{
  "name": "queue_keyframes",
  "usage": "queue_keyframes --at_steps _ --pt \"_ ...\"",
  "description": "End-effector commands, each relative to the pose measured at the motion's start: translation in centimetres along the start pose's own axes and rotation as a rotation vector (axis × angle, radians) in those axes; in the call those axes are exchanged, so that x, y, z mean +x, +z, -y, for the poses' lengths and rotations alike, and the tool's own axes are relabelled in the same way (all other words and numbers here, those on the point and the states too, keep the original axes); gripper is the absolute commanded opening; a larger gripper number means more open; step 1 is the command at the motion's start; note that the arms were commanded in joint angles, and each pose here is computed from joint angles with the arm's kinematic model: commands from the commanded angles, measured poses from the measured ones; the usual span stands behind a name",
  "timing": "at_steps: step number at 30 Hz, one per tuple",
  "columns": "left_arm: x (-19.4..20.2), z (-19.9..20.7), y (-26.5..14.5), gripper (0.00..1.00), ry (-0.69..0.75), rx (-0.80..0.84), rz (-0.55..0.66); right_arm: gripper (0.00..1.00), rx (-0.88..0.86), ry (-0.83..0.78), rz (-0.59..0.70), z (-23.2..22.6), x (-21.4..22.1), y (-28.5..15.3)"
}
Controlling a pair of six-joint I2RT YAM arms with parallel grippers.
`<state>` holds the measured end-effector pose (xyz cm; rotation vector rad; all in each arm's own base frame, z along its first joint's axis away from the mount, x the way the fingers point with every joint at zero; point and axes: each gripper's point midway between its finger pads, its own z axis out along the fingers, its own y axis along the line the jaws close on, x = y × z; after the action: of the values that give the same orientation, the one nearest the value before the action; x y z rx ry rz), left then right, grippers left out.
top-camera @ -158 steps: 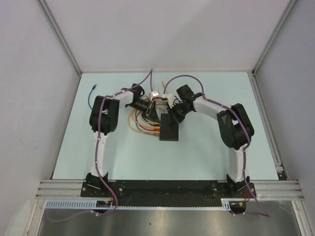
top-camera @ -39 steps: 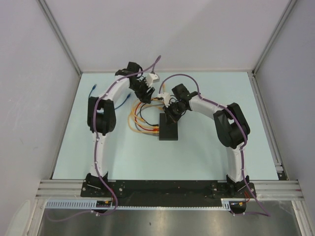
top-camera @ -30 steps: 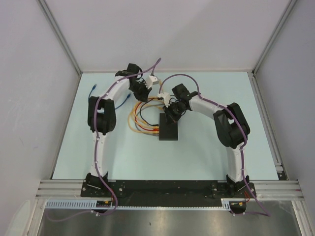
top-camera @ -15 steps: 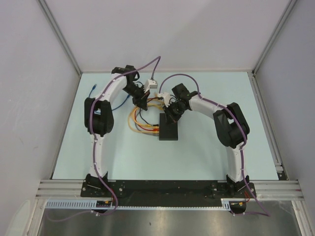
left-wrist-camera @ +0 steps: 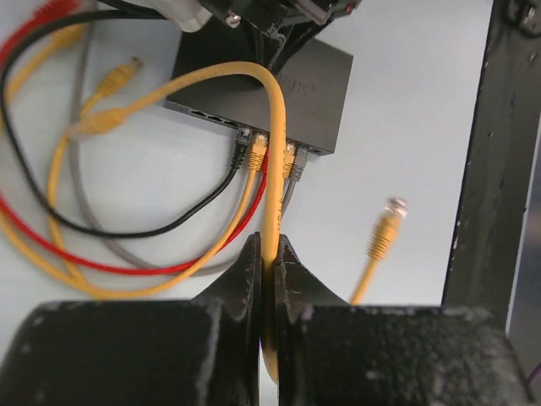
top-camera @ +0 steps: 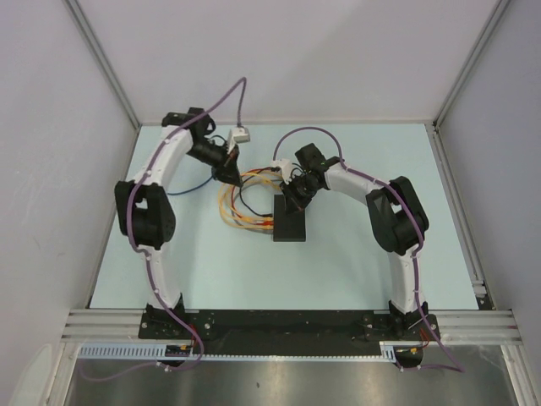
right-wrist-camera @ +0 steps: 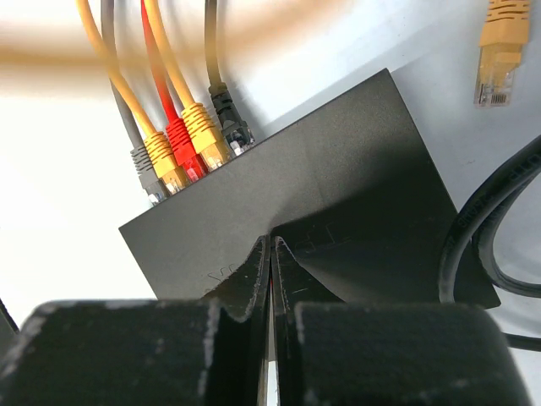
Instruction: Pull the plug from the switch port
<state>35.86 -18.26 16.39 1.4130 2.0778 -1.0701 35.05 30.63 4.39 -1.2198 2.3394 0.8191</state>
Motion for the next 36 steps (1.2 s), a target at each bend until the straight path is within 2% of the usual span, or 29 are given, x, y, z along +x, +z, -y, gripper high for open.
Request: queue_keyframes --at_steps 1,5,8,9,10,12,16,20,29,31,32,33,35,36 --pt "-1.8 3.8 -4.9 0.0 -0.085 0.009 0.133 0.02 0.114 -0.013 -0.078 3.5 2.6 2.2" --pt "-0.9 3.1 -7.4 0.0 -0.105 -0.056 0.173 0.02 0.113 -0.014 -0.076 3.5 2.5 2.1" --pt "-3.1 2.1 -11.6 0.0 -0.125 -0.095 0.343 0.03 0.113 -0.013 -0.077 3.5 2.5 2.1" --pt "-4.4 1.1 -13.0 0.0 -0.091 -0.126 0.402 0.03 0.112 -0.011 -0.08 3.5 2.6 2.1" --pt "-4.4 0.3 -14.1 0.01 -0.153 -0.159 0.421 0.03 0.11 -0.011 -0.081 3.4 2.6 2.1" --pt "-4.7 -1.7 -15.1 0.02 -0.131 -0.243 0.408 0.03 0.109 -0.011 -0.08 3.4 2.6 2.2" --pt "-3.1 -6.5 -15.7 0.03 -0.223 -0.384 0.36 0.03 0.111 -0.017 -0.078 3.5 2.5 2.2" --pt "-2.0 -10.7 -17.1 0.03 -0.236 -0.534 0.343 0.03 0.116 -0.033 -0.071 3.4 2.3 2.0" --pt "2.7 -17.4 -18.5 0.01 -0.373 -0.778 0.246 0.03 0.132 -0.055 -0.082 3.5 2.9 1.3" --pt "2.6 -17.9 -18.5 0.06 -0.402 -0.79 0.26 0.03 0.134 -0.054 -0.083 3.6 3.0 1.2" --pt "2.6 -18.3 -19.0 0.14 -0.409 -0.819 0.261 0.03 0.138 -0.054 -0.084 3.7 3.0 1.2" --pt "2.7 -18.6 -19.2 0.32 -0.445 -0.846 0.265 0.03 0.139 -0.055 -0.083 3.7 3.0 1.2" --pt "2.1 -18.8 -20.0 0.43 -0.435 -0.884 0.272 0.03 0.141 -0.053 -0.083 3.7 3.0 1.2" --pt "1.6 -18.5 -20.8 0.52 -0.436 -0.923 0.278 0.03 0.14 -0.051 -0.084 3.7 3.0 1.3"
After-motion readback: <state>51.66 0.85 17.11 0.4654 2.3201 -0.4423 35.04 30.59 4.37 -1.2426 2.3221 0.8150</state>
